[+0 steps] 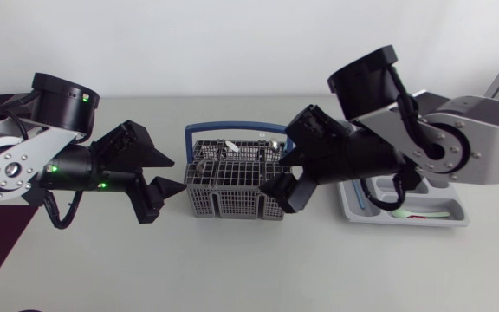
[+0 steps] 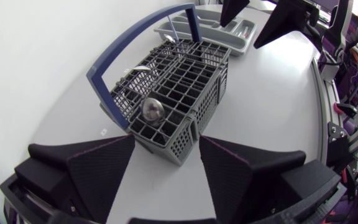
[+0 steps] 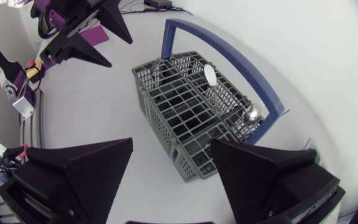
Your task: Unload the cutlery basket into the drawer organizer.
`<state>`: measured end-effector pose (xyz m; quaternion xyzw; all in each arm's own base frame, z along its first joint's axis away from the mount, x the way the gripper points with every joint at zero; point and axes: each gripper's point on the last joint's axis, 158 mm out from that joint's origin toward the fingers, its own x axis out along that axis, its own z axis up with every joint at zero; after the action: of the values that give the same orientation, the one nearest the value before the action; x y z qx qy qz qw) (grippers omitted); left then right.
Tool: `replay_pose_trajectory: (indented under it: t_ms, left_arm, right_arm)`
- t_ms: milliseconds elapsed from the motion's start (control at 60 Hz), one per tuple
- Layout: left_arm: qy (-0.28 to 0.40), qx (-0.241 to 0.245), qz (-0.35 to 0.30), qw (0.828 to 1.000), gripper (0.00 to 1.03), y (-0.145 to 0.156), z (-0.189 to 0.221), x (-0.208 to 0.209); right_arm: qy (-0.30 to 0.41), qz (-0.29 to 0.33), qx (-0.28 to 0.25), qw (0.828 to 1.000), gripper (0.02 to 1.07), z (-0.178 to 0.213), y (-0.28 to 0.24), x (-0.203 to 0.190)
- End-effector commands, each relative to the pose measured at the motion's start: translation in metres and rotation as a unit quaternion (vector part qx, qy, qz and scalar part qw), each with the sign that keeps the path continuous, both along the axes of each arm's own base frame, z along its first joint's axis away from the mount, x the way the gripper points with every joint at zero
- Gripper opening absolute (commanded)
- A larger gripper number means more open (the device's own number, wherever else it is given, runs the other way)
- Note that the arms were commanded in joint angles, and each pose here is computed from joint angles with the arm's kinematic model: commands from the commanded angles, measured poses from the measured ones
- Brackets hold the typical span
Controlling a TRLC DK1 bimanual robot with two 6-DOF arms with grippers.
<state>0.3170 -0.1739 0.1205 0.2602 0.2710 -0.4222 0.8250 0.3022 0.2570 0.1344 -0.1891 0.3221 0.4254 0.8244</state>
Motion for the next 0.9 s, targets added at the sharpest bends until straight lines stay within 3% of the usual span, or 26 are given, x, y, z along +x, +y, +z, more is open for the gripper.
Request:
replay_pose_trajectory:
  t_ms: [0, 417, 883]
  left_arm:
    - [-0.002, -0.002, -0.003, 1.000, 0.87, 0.004, -0.006, -0.003]
    - [-0.003, -0.025, 0.000, 1.000, 0.87, 0.007, -0.014, 0.007]
    - [-0.002, -0.059, -0.005, 0.998, 0.87, 0.017, -0.020, 0.011]
  right_arm:
    - [0.035, -0.014, 0.025, 0.999, 0.92, 0.002, 0.018, 0.003]
    - [0.141, -0.032, 0.086, 0.986, 0.91, -0.012, 0.090, 0.017]
    - [0.107, -0.078, 0.123, 0.984, 0.87, -0.023, 0.132, 0.048]
